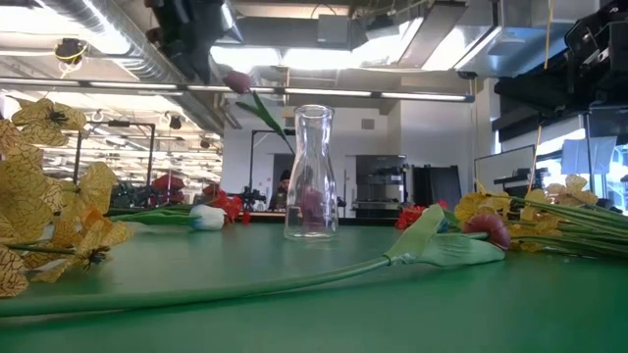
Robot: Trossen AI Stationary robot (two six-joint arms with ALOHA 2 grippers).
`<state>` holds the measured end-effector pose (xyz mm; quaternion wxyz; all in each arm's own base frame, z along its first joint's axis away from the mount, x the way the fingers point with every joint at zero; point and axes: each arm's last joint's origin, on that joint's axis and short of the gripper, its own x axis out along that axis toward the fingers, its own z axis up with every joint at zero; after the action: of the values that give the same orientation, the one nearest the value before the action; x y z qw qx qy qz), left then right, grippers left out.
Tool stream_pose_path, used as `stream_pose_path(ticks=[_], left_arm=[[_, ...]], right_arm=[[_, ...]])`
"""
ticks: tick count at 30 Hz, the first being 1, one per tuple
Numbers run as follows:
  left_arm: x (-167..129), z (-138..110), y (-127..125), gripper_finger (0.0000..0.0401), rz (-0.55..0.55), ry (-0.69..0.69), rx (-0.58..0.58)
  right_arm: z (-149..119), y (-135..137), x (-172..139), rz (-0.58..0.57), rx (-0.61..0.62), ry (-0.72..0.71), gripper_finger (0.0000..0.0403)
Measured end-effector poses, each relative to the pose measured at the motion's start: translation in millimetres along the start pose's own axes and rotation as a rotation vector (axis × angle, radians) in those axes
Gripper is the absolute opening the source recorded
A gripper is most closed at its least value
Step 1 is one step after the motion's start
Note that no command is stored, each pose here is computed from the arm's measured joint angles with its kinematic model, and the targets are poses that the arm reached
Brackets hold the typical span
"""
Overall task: Sort flowers into vase by color
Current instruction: Put the left red flowers into the pink vase
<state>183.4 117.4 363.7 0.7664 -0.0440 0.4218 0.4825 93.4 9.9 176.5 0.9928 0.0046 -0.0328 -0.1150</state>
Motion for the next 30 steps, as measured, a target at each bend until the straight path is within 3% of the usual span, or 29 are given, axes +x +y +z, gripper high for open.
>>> stream_pose_path(ticks=[4, 11, 15, 24, 30], left_arm=[[16, -18, 5, 0.0256, -0.096, -0.013, -0.07], [79, -75, 13, 0.0256, -0.106, 0.115, -0.109], [109, -95, 16, 0.0256, -0.195, 0.177, -0.123], [154, -110, 6, 0.0256, -0.215, 0.346, 0.031], [186, -117, -1, 0.0243, -0.172, 0.439, 0.157]], right_arm=[[0, 0, 0, 0.0, 0.0, 0.0, 0.0014], [0, 0, 0, 0.0, 0.0, 0.0, 0.0014], [0, 0, 0, 0.0, 0.0, 0.0, 0.0014], [0, 0, 0, 0.0, 0.0, 0.0, 0.0014], [0, 0, 0, 0.0, 0.0, 0.0, 0.0014]])
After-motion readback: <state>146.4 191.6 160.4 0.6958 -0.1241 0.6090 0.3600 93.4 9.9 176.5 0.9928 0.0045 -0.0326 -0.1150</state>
